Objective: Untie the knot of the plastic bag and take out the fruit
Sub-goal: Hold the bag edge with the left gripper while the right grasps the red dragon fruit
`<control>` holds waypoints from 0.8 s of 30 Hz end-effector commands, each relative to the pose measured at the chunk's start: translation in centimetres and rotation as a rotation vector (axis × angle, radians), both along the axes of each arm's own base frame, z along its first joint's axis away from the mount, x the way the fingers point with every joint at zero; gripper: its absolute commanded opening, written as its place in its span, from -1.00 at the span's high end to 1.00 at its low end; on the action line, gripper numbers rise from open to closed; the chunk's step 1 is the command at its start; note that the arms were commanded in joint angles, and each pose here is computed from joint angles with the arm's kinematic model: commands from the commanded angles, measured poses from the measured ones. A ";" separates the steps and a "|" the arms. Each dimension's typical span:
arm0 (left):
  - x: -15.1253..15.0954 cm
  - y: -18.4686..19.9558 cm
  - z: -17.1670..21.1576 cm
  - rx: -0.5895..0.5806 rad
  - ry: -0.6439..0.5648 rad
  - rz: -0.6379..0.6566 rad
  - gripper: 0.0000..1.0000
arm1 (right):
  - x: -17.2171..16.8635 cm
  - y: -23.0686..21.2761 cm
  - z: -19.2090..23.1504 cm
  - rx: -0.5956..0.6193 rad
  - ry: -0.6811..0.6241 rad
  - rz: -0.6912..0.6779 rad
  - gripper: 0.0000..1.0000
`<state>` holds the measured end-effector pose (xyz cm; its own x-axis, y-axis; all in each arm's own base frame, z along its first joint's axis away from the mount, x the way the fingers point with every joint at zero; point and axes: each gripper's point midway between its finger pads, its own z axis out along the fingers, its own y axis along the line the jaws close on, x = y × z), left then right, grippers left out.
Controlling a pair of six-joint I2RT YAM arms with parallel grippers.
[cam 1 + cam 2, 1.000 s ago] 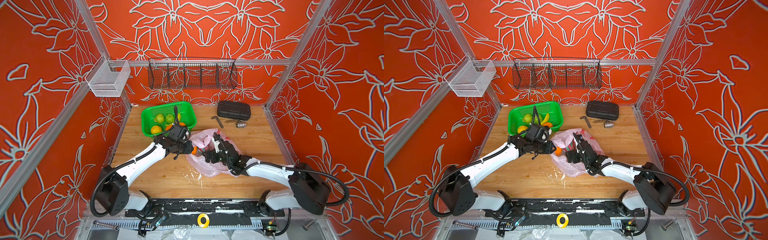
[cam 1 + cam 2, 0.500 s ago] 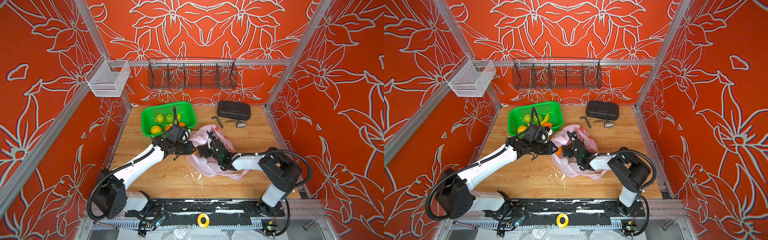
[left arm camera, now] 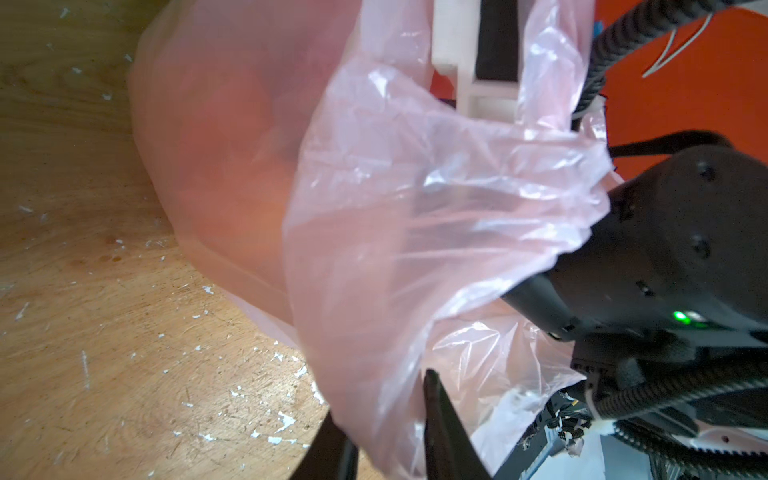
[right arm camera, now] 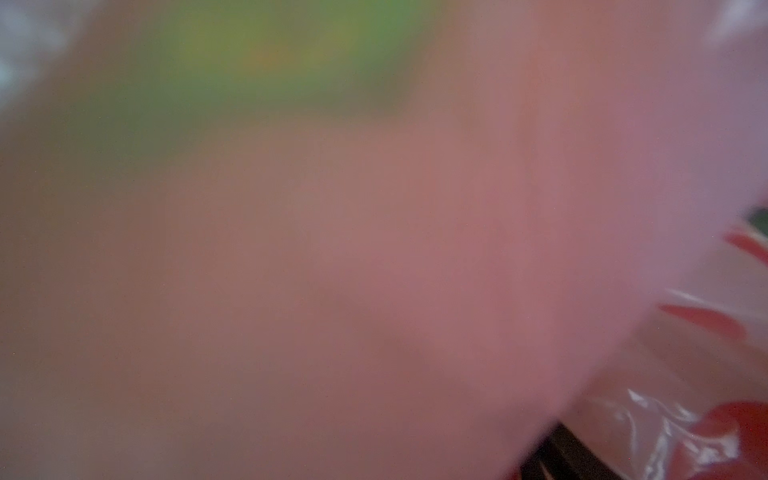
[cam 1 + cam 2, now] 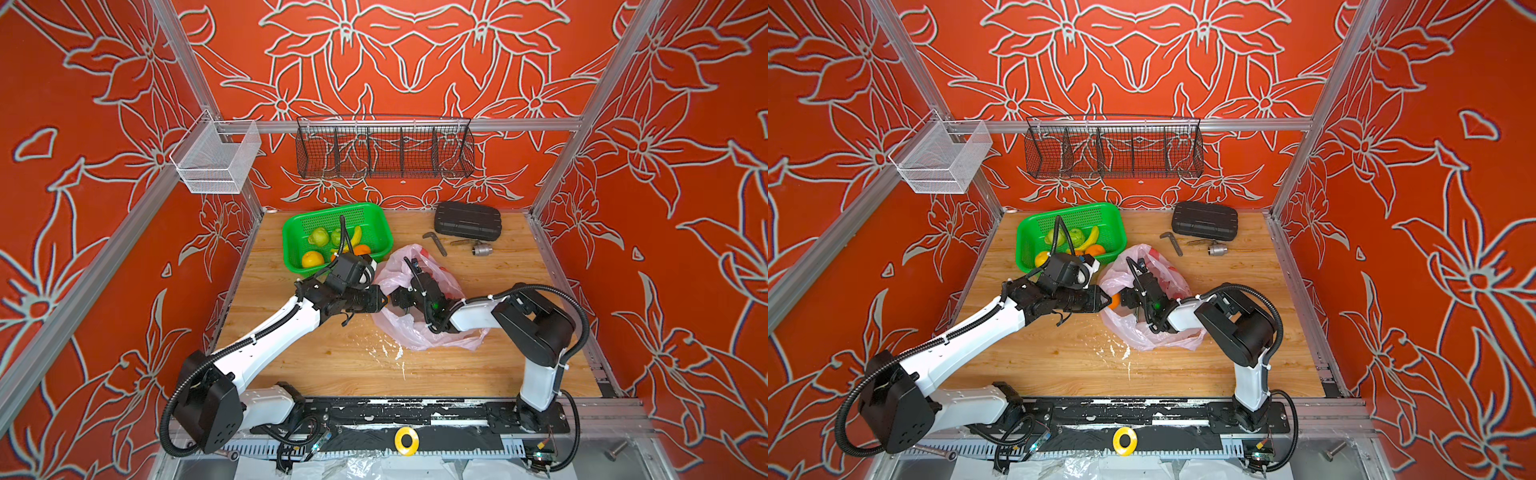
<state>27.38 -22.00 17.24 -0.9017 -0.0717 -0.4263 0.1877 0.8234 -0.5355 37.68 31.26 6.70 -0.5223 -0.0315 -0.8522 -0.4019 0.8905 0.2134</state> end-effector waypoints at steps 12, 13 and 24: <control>1.1 1.7 -0.5 0.057 -0.017 0.084 -0.01 | -4.4 -1.8 2.6 -0.002 0.039 0.109 -0.06; 1.2 1.7 -0.5 0.055 -0.021 0.087 -0.01 | -4.7 -2.1 2.9 -0.005 0.044 0.113 -0.05; 2.1 0.1 1.1 0.000 -0.049 0.027 -0.18 | -9.3 -5.9 5.2 0.008 0.110 0.100 -0.03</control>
<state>28.85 -21.23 16.81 -0.8918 -0.0977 -0.4418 0.1542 0.8523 -0.4998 29.53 26.09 11.88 -0.5792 -0.0857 -0.8107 -0.4730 0.8453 0.2486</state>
